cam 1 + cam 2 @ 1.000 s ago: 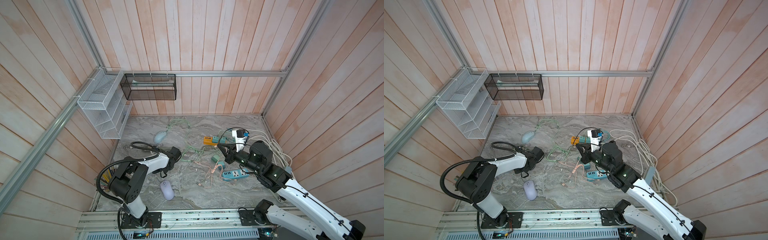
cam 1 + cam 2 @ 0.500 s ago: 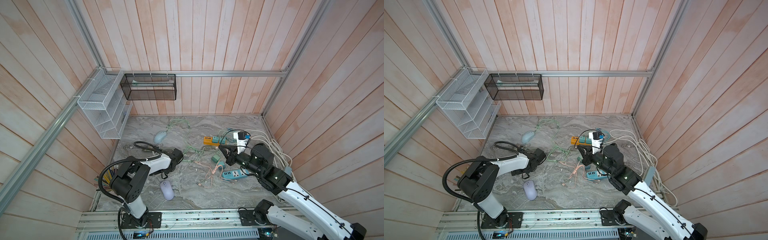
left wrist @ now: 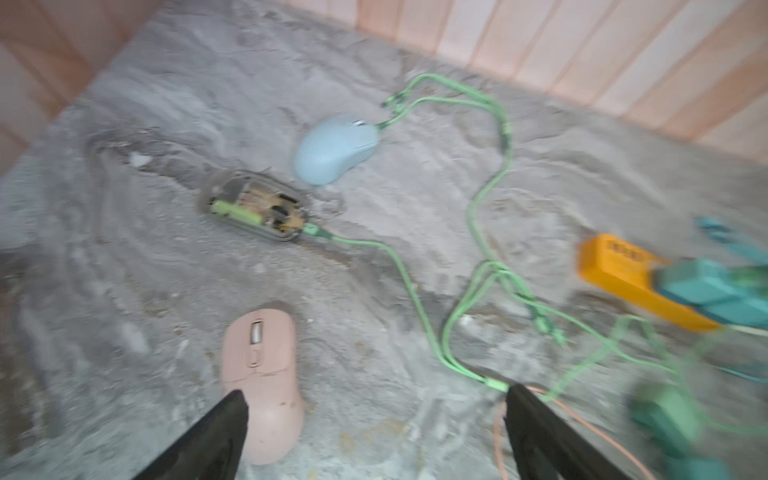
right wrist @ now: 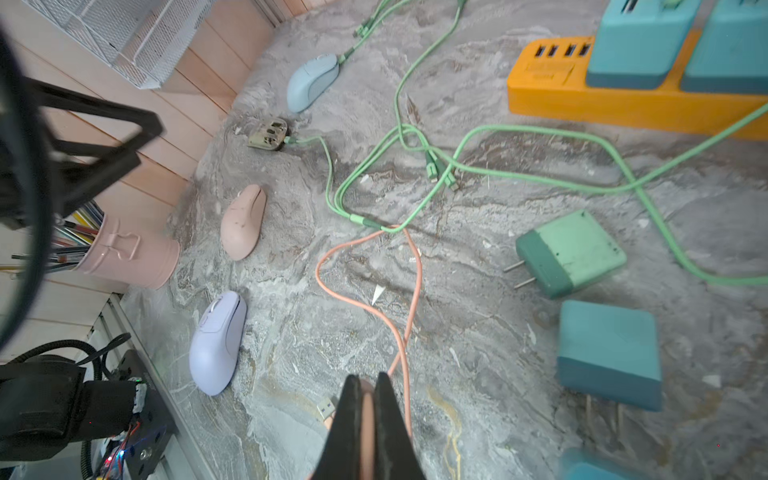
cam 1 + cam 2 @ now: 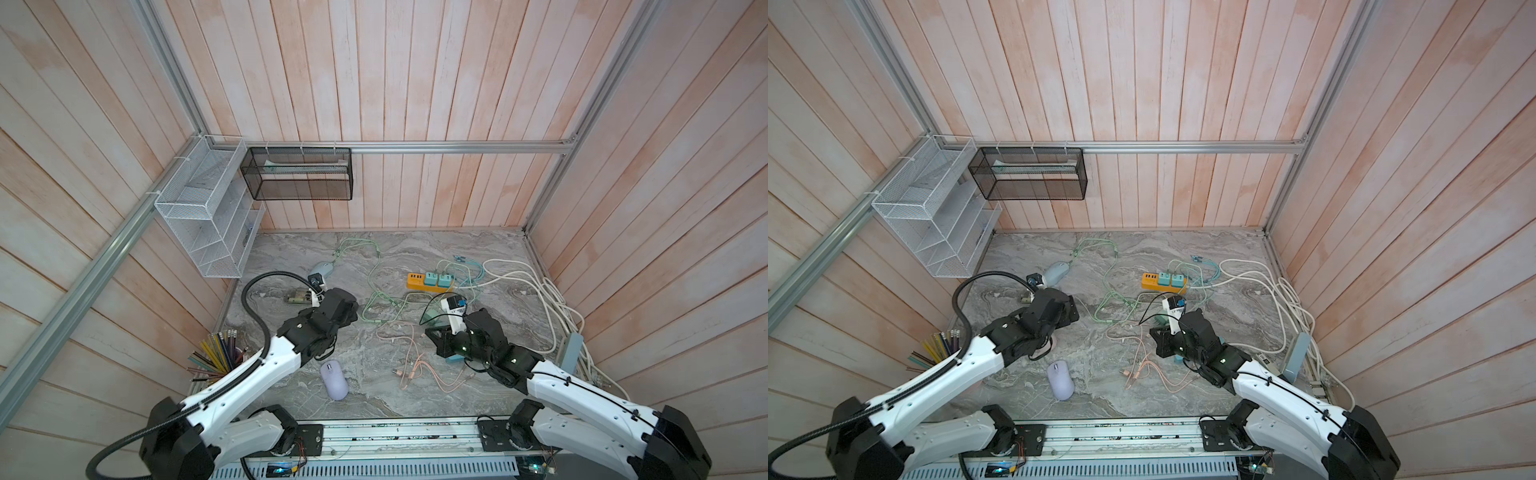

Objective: Unplug the wireless mouse
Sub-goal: Place the mouse at the center of the board, then place the power cord at the center of the board.

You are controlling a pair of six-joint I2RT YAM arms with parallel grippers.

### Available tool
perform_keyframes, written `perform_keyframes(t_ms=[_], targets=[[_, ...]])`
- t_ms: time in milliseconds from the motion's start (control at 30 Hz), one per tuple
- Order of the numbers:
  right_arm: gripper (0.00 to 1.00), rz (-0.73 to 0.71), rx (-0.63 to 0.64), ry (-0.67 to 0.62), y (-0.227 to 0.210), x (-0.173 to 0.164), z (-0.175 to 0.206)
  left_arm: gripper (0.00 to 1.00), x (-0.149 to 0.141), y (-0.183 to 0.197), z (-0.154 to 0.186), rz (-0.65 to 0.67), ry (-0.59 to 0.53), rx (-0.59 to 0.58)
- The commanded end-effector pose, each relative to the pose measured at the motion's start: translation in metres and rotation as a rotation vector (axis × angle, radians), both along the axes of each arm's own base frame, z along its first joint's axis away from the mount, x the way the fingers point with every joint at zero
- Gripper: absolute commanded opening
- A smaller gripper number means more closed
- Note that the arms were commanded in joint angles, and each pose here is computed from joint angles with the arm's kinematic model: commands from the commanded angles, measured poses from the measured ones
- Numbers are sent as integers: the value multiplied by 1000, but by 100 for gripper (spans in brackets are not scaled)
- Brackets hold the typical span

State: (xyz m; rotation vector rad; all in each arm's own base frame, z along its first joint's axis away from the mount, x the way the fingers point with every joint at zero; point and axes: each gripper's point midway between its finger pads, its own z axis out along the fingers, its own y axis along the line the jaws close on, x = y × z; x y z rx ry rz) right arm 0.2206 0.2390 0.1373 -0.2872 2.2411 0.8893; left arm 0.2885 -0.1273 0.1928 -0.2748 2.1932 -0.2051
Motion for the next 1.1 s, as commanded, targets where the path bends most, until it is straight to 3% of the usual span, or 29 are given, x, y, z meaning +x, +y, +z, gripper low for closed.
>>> perform_keyframes(t_ms=[0,67,167,267,333,567,667,800,933,1067], targets=[[2,21,48,2,16,2,-2,94,-8,-36,31,-255,-158,-116],[8,34,21,24,21,1,-15,88,-15,-39,42,-308,-202,-141],[40,57,-16,50,27,1,-31,85,-26,-51,51,-404,-226,-175],[60,76,-63,54,29,1,-34,79,-39,-70,51,-533,-259,-238],[61,71,-100,50,24,2,-27,74,-46,-79,47,-601,-264,-264],[62,-57,-267,2,-33,-8,22,74,-50,-84,32,-657,-274,-239],[62,-65,-276,21,-45,-19,36,71,-46,-95,18,-700,-254,-226],[59,5,-258,68,-39,-43,28,55,-37,-117,-6,-781,-190,-189],[61,111,-205,134,-10,-70,3,54,-21,-133,-28,-813,-138,-139],[61,84,-6,244,10,-77,-15,54,-13,-152,-40,-861,-109,-120]])
